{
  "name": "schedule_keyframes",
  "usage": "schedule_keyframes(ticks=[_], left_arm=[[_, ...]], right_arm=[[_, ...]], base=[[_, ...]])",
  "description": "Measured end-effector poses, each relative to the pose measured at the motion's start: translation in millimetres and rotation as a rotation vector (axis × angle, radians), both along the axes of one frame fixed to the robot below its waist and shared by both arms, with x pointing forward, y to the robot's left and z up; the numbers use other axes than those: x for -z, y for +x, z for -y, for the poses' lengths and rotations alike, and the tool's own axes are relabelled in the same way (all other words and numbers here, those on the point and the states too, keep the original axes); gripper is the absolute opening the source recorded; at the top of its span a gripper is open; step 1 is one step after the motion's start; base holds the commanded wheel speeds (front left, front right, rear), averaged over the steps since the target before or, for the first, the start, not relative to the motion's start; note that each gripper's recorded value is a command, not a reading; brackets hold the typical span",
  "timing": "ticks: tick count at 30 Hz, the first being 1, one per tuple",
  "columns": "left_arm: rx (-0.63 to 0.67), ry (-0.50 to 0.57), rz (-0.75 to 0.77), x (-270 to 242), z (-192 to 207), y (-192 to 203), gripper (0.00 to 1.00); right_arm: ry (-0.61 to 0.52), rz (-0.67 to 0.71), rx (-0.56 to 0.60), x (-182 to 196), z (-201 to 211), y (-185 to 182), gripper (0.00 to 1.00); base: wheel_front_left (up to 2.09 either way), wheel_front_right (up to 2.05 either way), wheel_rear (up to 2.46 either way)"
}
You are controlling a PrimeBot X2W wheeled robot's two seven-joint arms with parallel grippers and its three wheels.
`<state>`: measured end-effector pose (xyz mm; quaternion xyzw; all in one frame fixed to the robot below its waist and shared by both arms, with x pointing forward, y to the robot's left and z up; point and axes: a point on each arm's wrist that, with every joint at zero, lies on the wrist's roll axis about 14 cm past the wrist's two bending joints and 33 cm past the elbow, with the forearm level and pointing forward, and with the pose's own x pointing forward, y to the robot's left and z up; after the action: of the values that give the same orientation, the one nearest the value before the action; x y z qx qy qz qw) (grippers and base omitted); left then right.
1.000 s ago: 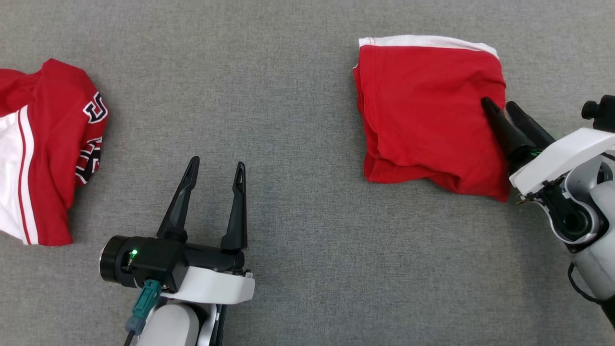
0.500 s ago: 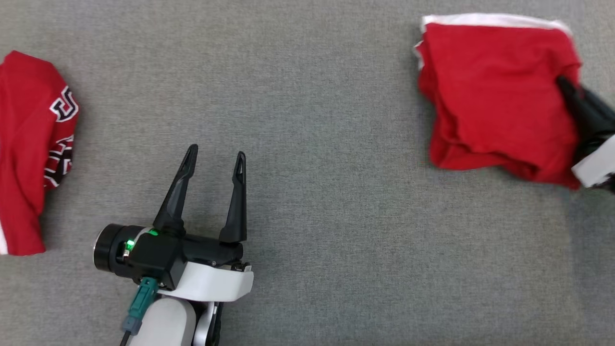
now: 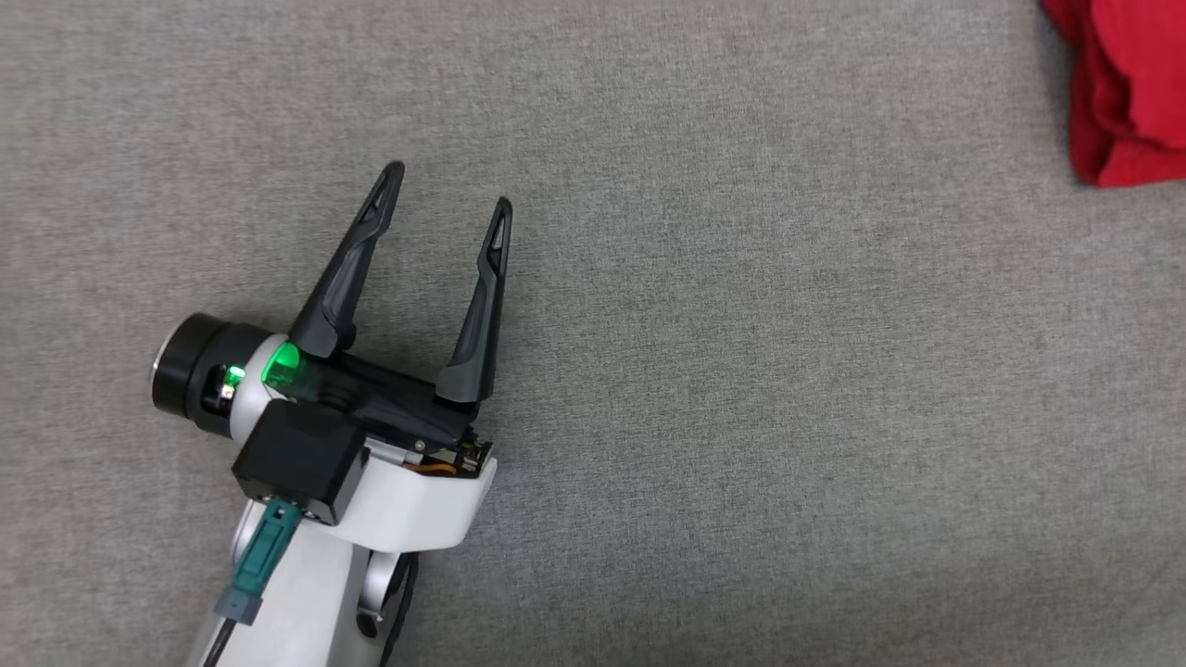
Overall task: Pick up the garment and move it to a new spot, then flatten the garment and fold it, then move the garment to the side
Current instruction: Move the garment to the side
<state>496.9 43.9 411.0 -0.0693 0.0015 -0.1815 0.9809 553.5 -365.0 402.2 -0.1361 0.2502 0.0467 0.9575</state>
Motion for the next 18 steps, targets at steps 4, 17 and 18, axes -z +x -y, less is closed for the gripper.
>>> schedule_keyframes(ticks=[4,17,18], left_arm=[[0.019,-0.005,0.012,7,4,8,1.00],[0.008,0.008,0.014,-4,1,2,1.00],[-0.004,0.011,0.009,-6,-2,-1,1.00]], right_arm=[[-0.096,-0.007,0.007,-3,21,9,0.00],[-0.265,0.132,0.010,-31,34,34,1.00],[-0.255,0.154,0.001,-35,26,36,1.00]], base=[[0.00,0.00,0.00],[0.00,0.00,0.00],[0.00,0.00,0.00]])
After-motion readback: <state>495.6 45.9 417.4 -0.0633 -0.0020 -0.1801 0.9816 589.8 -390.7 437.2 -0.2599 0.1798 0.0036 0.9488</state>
